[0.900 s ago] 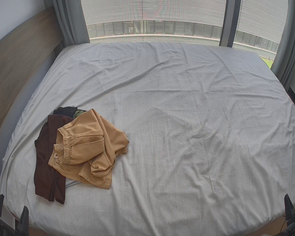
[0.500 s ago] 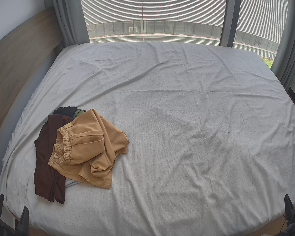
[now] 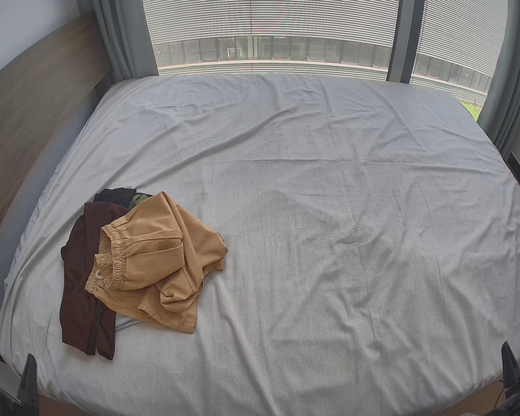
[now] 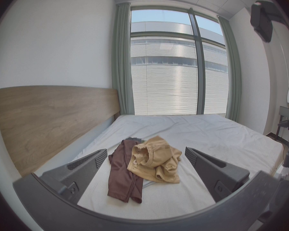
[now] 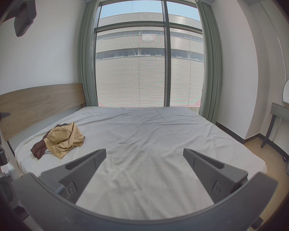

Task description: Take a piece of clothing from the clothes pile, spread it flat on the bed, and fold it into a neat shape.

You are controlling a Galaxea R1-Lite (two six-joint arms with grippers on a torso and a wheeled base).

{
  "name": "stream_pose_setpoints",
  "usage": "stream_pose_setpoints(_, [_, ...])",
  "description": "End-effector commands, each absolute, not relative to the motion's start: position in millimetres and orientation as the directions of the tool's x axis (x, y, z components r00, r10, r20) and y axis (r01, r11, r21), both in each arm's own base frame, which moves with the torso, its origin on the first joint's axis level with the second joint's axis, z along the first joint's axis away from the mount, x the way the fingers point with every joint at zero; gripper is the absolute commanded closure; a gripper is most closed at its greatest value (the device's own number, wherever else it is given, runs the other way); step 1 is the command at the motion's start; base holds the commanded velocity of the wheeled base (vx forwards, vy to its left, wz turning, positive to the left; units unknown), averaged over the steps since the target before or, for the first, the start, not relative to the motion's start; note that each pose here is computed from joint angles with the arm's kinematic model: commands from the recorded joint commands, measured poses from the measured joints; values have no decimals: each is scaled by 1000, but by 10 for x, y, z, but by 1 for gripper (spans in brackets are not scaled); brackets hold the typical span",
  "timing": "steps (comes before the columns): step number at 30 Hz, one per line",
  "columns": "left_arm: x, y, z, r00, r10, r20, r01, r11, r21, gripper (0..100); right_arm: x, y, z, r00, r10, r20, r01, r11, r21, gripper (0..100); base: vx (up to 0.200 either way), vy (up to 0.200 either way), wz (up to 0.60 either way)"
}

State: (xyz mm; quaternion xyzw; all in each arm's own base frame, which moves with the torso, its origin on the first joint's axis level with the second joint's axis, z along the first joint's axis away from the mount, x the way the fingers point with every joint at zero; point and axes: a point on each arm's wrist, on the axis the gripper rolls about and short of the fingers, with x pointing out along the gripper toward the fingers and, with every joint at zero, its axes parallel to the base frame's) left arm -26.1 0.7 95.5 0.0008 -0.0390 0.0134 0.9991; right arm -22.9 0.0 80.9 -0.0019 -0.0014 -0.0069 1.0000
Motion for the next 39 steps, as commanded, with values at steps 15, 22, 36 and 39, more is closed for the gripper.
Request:
stream_pose_setpoints(15, [101, -19, 1784, 981, -195, -6, 191, 967, -166, 0, -228, 0, 756, 1000, -11, 2, 11, 1000, -6, 0, 0, 0, 0])
stream_pose_setpoints(22, [508, -132, 1986, 956, -281, -89, 261, 948, -181, 0, -228, 0, 756, 1000, -12, 2, 12, 1000, -5, 0, 0, 0, 0])
stream_pose_setpoints(36, [1247, -267, 2123, 893, -373, -252, 324, 921, -215, 0, -228, 0, 758, 1000, -11, 3, 11, 1000, -8, 0, 0, 0, 0])
stream_pose_setpoints(39, [1374, -240, 2068, 883, -382, -274, 324, 917, -232, 0, -228, 0, 758, 1000, -11, 3, 11, 1000, -8, 0, 0, 0, 0])
